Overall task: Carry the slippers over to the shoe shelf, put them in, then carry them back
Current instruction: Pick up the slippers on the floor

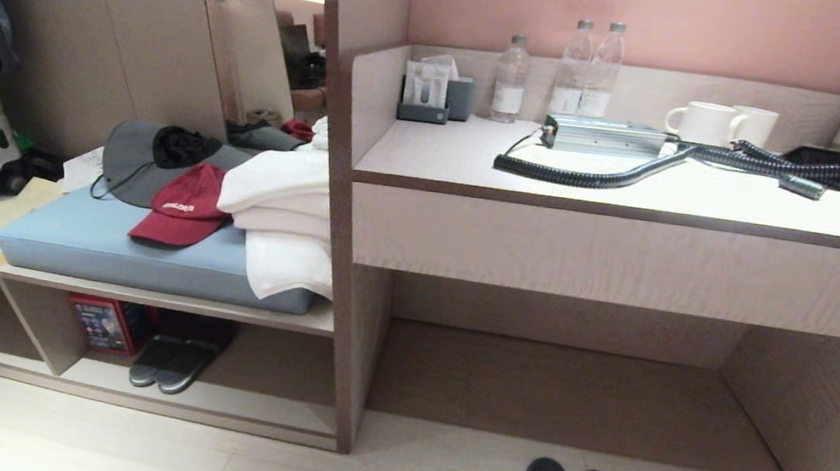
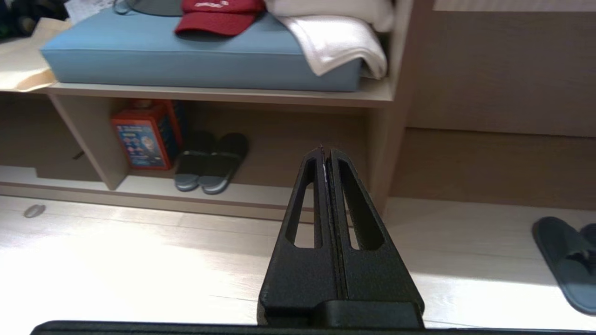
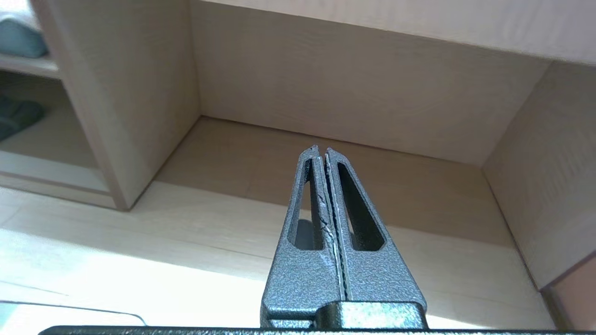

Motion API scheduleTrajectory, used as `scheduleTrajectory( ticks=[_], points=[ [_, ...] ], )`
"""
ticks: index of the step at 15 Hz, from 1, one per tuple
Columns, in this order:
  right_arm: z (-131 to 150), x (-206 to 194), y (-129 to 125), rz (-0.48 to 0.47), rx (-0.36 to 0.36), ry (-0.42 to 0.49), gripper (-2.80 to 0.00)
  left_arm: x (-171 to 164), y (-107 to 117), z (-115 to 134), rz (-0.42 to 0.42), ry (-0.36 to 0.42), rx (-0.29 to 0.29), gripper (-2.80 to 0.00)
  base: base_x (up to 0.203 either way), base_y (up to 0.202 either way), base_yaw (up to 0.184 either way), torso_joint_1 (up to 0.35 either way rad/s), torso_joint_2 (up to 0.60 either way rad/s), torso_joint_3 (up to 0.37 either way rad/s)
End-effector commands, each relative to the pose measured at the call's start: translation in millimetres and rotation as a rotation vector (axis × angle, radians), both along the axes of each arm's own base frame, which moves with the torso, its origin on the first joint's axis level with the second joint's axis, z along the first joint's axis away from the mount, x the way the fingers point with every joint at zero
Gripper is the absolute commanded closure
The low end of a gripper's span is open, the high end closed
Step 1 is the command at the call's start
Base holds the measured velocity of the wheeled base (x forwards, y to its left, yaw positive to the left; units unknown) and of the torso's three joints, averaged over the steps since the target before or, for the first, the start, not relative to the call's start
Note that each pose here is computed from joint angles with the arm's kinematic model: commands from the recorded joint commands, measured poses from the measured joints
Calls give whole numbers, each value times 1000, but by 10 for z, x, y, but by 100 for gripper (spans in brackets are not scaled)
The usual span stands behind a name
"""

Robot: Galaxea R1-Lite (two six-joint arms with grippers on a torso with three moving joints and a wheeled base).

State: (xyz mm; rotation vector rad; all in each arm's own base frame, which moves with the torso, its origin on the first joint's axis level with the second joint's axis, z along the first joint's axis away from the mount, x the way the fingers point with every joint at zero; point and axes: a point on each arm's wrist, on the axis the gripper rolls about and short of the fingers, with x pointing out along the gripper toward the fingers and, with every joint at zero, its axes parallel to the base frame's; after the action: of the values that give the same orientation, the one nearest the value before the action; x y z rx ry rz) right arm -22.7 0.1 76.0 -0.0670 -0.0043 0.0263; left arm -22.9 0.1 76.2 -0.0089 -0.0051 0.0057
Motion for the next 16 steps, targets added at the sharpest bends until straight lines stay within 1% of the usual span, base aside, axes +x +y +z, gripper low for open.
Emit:
scheduleTrajectory(
  ticks=[1, 2, 4, 9, 10, 13, 14, 16],
  points=[
    [0, -1, -1, -3, 47, 0, 0, 1, 0, 2, 2, -4, 0, 0, 0, -201, 2, 2, 6, 4],
    [0, -1, -1, -3, 47, 0, 0, 1, 0, 2, 2, -4, 0, 0, 0, -173, 6, 2, -2, -2],
    [1, -1, -5, -21, 81, -1, 0, 1, 0, 4, 0, -6, 3, 0, 0, -81, 5, 3, 1, 1],
    [1, -1, -5, -21, 81, -1, 0, 1, 0, 5, 2, -7, 7, 0, 0, 0, 0, 0, 0, 0],
    [-1, 1, -6, -26, 67, 4, 0, 2, 0, 5, 4, -6, 7, 0, 0, 0, 0, 0, 0, 0],
    [1, 1, -7, -31, 75, 2, 0, 2, 0, 5, 3, -6, 7, 0, 0, 0, 0, 0, 0, 0],
    [3, 1, -9, -37, 95, 0, 0, 1, 0, 5, 2, -7, 6, 0, 0, 0, 0, 0, 0, 0],
    [3, 1, -9, -38, 96, -1, 0, 1, 0, 5, 4, -7, 6, 0, 0, 0, 0, 0, 0, 0]
  ],
)
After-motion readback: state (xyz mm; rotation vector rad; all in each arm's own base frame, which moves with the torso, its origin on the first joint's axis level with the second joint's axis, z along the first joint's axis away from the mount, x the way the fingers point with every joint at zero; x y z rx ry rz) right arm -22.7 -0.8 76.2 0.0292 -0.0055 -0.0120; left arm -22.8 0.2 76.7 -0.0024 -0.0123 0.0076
